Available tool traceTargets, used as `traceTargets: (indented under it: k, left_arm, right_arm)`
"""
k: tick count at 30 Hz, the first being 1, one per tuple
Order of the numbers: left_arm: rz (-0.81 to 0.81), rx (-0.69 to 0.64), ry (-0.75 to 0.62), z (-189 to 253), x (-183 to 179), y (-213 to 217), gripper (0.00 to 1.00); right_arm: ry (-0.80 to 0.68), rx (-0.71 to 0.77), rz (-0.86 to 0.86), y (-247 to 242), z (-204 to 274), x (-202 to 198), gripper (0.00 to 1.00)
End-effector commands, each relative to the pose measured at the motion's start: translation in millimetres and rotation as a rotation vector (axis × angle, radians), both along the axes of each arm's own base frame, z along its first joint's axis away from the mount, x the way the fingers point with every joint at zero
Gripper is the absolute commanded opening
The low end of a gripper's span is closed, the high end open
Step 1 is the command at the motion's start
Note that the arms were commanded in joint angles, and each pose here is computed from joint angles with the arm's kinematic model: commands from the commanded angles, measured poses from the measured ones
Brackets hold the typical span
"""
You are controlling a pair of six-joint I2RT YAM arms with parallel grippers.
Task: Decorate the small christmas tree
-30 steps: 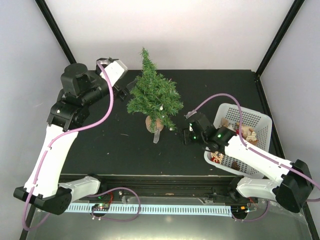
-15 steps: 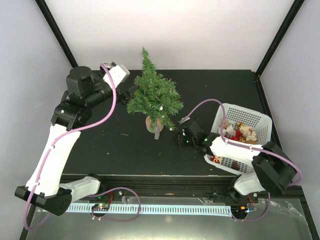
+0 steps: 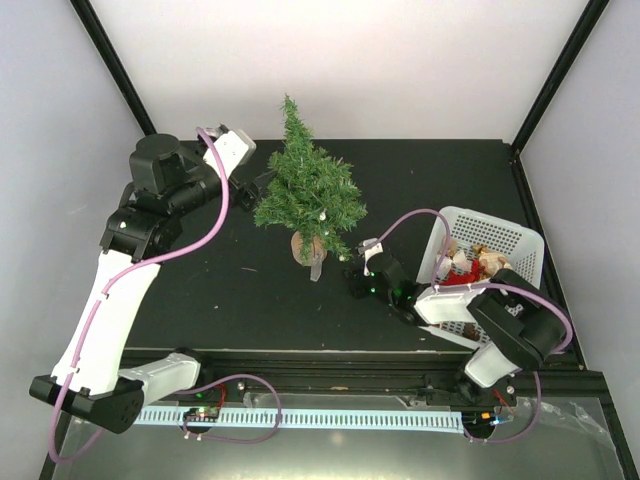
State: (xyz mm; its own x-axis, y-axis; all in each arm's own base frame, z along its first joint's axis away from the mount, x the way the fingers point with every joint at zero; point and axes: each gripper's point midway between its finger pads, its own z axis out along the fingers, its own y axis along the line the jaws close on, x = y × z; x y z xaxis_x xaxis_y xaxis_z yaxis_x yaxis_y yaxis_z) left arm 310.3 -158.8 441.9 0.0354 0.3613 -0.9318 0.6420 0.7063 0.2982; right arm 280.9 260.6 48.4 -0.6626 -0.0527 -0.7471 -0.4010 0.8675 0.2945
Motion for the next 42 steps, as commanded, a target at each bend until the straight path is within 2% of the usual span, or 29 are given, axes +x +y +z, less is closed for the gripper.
traceTargets:
  k: [1,9,17,35,37,42]
  left_arm:
    - [-0.012,-0.024,-0.010,5,-4,1,0.99]
    - [-0.013,-0.028,-0.005,4,-2,1,0.99]
    - [-0.011,-0.033,-0.005,5,-2,1,0.99]
    - [-0.008,-0.038,-0.001,5,-4,4,0.99]
    - [-0.006,-0.036,0.000,5,-3,5,0.99]
    - [-0.004,-0.040,0.000,6,-3,6,0.99]
  right_arm:
    - [-0.194,0.084,0.015,8,27,17,0.54]
    - [-0.315,0.100,-0.039,3,19,29,0.55]
    - [-0.299,0.076,-0.053,16,0,46,0.56]
    - [-0.338,0.020,-0.114,19,2,71,0.54]
    - [-0.340,0.008,-0.113,22,2,76,0.51]
    - [-0.336,-0.036,-0.102,24,0,80,0.15]
